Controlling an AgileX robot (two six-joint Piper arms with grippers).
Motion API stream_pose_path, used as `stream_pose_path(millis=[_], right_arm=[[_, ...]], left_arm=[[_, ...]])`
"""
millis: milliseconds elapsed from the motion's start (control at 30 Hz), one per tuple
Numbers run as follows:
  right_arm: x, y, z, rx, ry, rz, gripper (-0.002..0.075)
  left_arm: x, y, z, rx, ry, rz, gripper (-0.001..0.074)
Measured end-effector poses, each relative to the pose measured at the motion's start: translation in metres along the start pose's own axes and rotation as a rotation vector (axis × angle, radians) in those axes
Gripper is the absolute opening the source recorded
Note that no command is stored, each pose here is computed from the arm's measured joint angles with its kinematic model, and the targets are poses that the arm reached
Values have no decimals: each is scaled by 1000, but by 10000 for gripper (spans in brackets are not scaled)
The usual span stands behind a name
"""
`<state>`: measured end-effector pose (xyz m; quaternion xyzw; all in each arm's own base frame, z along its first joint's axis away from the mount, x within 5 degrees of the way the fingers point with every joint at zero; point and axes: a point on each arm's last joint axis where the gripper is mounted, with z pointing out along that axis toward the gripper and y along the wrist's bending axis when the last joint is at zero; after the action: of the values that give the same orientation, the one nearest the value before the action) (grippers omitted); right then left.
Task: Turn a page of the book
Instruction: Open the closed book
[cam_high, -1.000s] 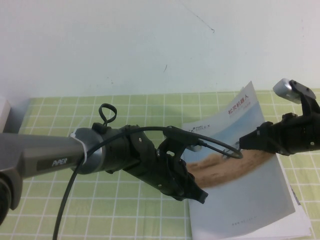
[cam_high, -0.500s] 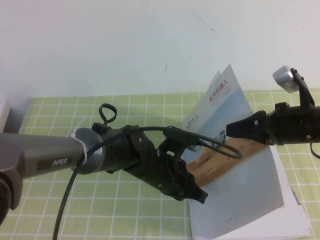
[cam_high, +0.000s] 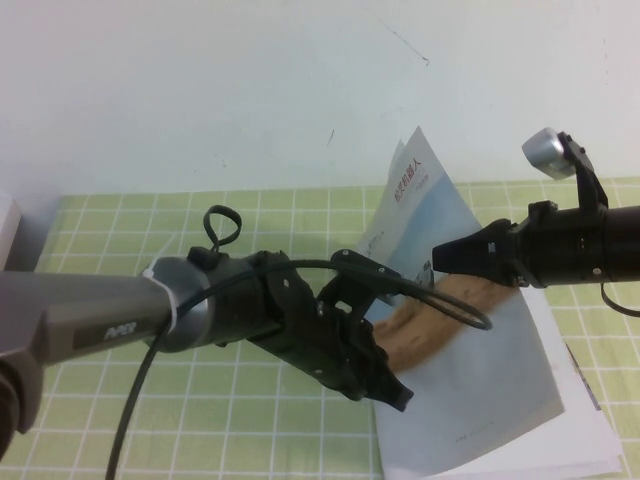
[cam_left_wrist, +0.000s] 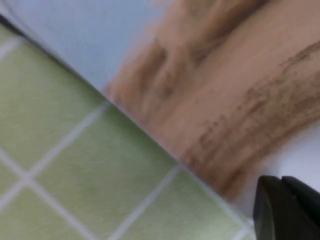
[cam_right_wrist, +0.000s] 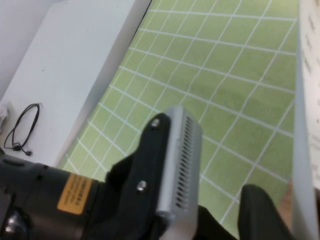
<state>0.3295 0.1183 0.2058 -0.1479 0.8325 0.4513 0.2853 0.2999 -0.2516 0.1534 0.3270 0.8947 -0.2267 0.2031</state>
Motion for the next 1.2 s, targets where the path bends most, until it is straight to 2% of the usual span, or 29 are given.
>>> stream_pose_path(millis=[333, 633, 767, 1000, 1200], right_arm=[[-1, 0, 0, 1, -5, 0, 146], [-1, 0, 0, 1, -5, -1, 146], [-1, 0, 0, 1, -5, -1, 146], [-1, 0, 0, 1, -5, -1, 146], [-1, 0, 0, 1, -5, -1, 145]], left_arm=[[-21, -13, -55, -55, -153, 110, -4], [-33, -32, -97, -40, -257, 162, -4], [-40, -62, -100, 2, -279, 271, -4], [-35, -139, -90, 42, -300, 619, -4], [-25, -176, -86, 39, -324, 816, -4]])
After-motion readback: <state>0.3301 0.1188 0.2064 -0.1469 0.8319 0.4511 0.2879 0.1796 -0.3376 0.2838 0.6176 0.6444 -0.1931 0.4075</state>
